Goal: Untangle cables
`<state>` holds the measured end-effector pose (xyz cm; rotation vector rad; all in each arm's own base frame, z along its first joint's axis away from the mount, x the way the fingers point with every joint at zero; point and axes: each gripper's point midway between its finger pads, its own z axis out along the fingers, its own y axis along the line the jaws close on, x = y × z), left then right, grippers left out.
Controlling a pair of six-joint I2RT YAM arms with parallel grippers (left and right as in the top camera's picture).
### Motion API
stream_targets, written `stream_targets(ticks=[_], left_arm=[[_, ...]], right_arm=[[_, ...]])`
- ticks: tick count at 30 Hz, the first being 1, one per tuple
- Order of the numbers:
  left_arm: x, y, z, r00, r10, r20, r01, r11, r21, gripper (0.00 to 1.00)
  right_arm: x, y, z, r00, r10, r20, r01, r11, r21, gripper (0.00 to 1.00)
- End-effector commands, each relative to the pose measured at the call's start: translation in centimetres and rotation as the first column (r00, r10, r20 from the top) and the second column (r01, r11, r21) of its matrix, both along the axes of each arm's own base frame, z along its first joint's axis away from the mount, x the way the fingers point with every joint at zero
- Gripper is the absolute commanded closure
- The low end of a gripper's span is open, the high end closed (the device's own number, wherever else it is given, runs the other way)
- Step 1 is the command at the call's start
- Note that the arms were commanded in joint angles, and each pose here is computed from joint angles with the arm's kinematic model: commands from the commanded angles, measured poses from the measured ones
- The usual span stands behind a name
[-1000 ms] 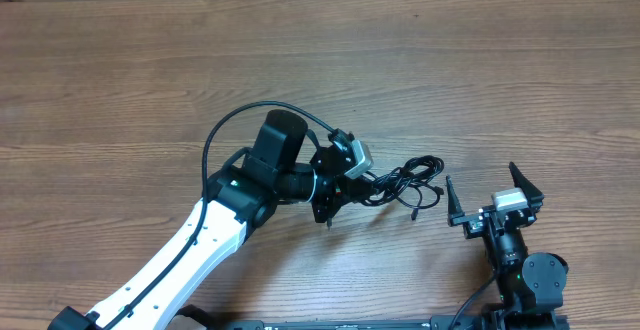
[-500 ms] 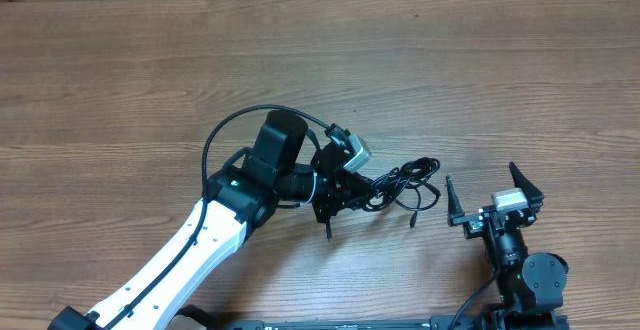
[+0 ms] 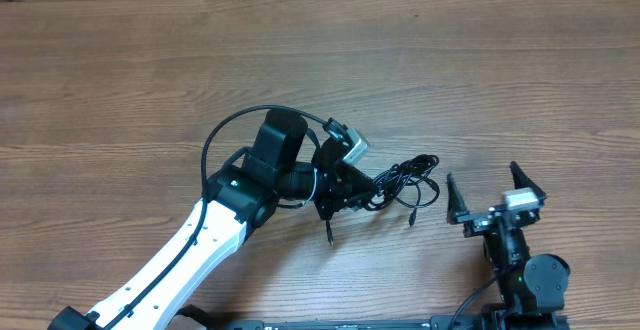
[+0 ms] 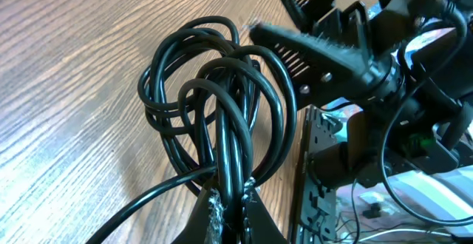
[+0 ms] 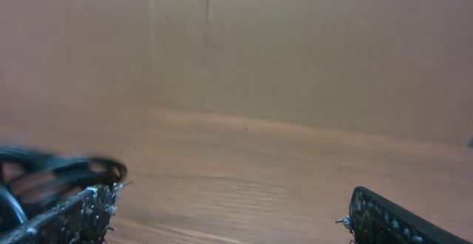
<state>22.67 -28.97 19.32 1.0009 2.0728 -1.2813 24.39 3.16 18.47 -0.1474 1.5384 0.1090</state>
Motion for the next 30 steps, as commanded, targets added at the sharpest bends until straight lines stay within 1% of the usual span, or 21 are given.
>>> stream_targets(ticks=[1,3,5,6,7,9,12,14,17,18,19,20,21,24,27,30], left_arm=[[-0.4,-0.4,2.5,1.000,-0.019,0.002,0.019,0.998,-0.059,0.96],[-0.4,-0.4,2.5,1.000,-0.012,-0.015,0.011,0.998,-0.060,0.96],[-0.6,-0.4,2.6,1.000,-0.022,-0.022,0.020,0.998,-0.067,0.96],[-0.7,-0.4,2.7,0.999,-0.027,-0.024,0.025,0.997,-0.070,0.96],[-0.9,-0.5,2.8,0.999,-0.039,-0.028,0.037,0.996,-0.078,0.96],[-1.1,-0.5,2.9,0.998,-0.050,-0.041,0.046,0.995,-0.087,0.96],[-1.1,-0.7,3.1,0.998,-0.051,-0.036,0.047,0.994,-0.095,0.96],[-1.1,-0.8,3.6,0.998,-0.063,-0.018,0.061,0.992,-0.114,0.96],[-0.6,-1.2,4.8,0.998,-0.056,0.006,0.056,0.986,-0.154,0.96],[-0.5,-1.3,5.0,0.999,-0.052,0.006,0.052,0.985,-0.163,0.96],[-0.5,-1.4,5.4,0.998,-0.056,0.006,0.056,0.983,-0.176,0.96],[-0.7,-1.5,5.6,0.997,-0.072,0.012,0.073,0.979,-0.189,0.96],[-1.1,-1.6,6.1,0.995,-0.098,0.022,0.100,0.973,-0.208,0.96],[-1.7,-1.6,6.7,0.990,-0.137,0.032,0.141,0.962,-0.234,0.96],[-1.7,-1.6,6.7,0.990,-0.140,0.030,0.143,0.961,-0.235,0.96],[-2.4,-1.6,7.0,0.982,-0.184,0.041,0.188,0.949,-0.252,0.96]], right_arm=[[-0.4,-0.1,2.0,1.000,0.006,0.002,-0.006,0.965,0.261,0.00],[-0.9,-0.1,3.6,1.000,0.016,-0.005,-0.013,0.938,0.346,0.00],[-1.6,-0.1,5.2,1.000,0.021,-0.018,-0.012,0.921,0.390,0.00],[-1.9,-0.1,5.8,1.000,0.022,-0.022,-0.012,0.917,0.398,0.00],[-3.0,0.0,7.7,0.999,0.029,-0.030,-0.015,0.918,0.397,0.00],[-4.3,0.0,9.1,0.997,0.038,-0.061,-0.011,0.918,0.395,0.00],[-6.3,0.6,10.4,0.983,0.074,-0.166,-0.003,0.920,0.392,0.00],[-7.0,0.9,10.7,0.971,0.096,-0.218,-0.003,0.920,0.392,0.00],[-8.6,2.9,11.5,0.912,0.217,-0.347,-0.059,0.909,0.413,0.00],[-8.7,3.3,11.7,0.900,0.242,-0.364,-0.074,0.905,0.419,0.00],[-9.1,4.5,12.1,0.864,0.312,-0.394,-0.120,0.889,0.442,0.00],[-9.3,5.2,12.4,0.844,0.352,-0.403,-0.148,0.878,0.456,0.00],[-9.6,6.5,13.0,0.804,0.436,-0.404,-0.215,0.848,0.485,0.00],[-9.9,7.9,13.3,0.753,0.520,-0.404,-0.280,0.808,0.518,0.00],[-9.8,7.9,13.2,0.752,0.520,-0.406,-0.279,0.808,0.519,0.00],[-9.8,7.9,13.2,0.753,0.518,-0.406,-0.278,0.809,0.518,0.00]])
